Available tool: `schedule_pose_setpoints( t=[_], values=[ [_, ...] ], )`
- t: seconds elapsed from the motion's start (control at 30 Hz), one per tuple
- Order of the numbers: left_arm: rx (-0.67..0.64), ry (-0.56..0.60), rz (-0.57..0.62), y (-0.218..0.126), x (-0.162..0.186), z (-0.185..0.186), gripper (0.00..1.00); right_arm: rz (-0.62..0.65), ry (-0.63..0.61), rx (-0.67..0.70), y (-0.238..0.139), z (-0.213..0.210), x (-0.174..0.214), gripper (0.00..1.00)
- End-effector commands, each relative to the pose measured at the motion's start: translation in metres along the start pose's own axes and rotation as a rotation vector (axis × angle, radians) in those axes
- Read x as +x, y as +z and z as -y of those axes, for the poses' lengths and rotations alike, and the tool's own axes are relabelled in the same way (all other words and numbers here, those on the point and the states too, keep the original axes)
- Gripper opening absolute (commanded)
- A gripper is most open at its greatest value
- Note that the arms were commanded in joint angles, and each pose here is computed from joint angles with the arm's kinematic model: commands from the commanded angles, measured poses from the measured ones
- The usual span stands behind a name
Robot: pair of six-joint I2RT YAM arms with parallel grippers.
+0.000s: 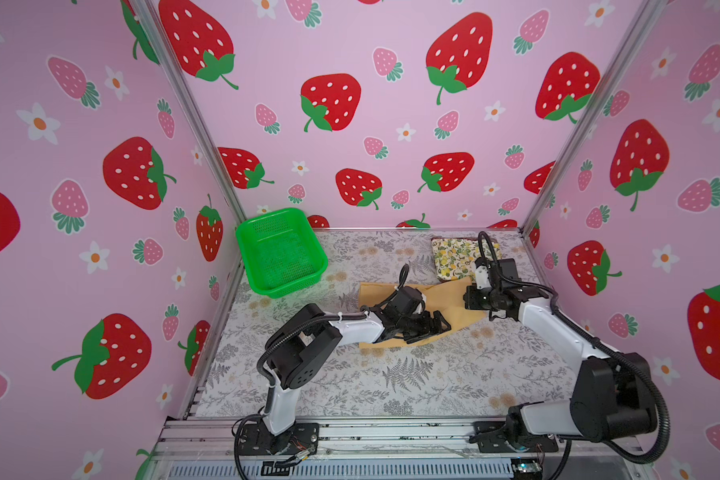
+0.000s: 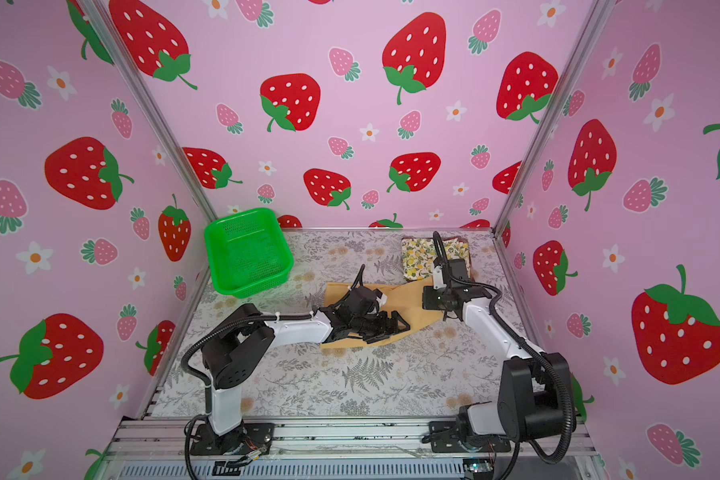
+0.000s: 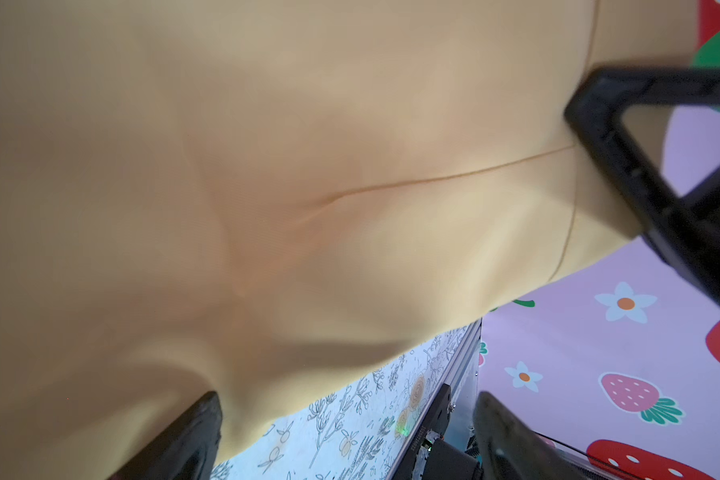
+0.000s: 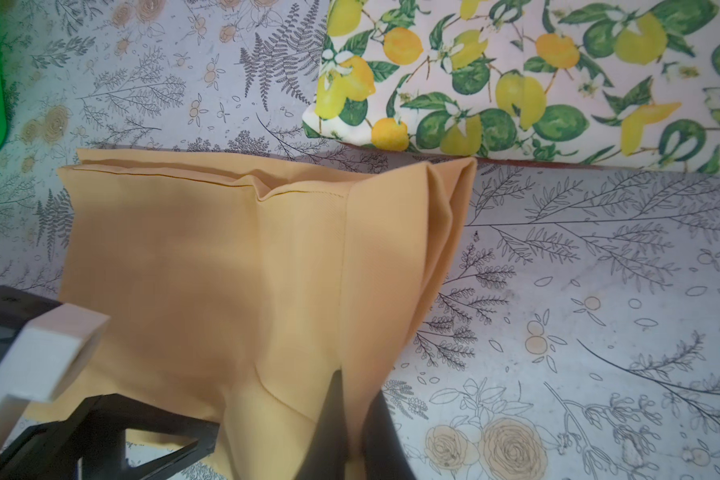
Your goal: Fold and stack the skirts
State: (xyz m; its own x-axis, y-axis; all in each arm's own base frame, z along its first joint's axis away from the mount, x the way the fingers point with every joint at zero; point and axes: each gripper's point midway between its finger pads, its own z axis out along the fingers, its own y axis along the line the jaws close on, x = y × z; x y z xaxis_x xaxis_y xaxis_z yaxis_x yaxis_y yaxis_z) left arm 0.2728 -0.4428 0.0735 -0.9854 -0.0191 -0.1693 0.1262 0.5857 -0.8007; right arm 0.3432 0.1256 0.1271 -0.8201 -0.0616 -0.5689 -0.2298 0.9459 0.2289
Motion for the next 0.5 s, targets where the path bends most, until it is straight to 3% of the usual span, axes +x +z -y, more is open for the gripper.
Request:
schedule_pose_setpoints(
  t=[0.0, 0.47],
  values=[
    [0.077, 0.018, -0.004, 0.007, -0.003, 0.029, 0.96, 0.000, -0.006, -0.007, -0.001, -0.006, -0.004, 0.02],
    [0.118, 0.013, -0.039, 0.034, -0.003, 0.041, 0.95, -0.005, -0.004, -0.060, -0.002, -0.030, -0.008, 0.02]
  ],
)
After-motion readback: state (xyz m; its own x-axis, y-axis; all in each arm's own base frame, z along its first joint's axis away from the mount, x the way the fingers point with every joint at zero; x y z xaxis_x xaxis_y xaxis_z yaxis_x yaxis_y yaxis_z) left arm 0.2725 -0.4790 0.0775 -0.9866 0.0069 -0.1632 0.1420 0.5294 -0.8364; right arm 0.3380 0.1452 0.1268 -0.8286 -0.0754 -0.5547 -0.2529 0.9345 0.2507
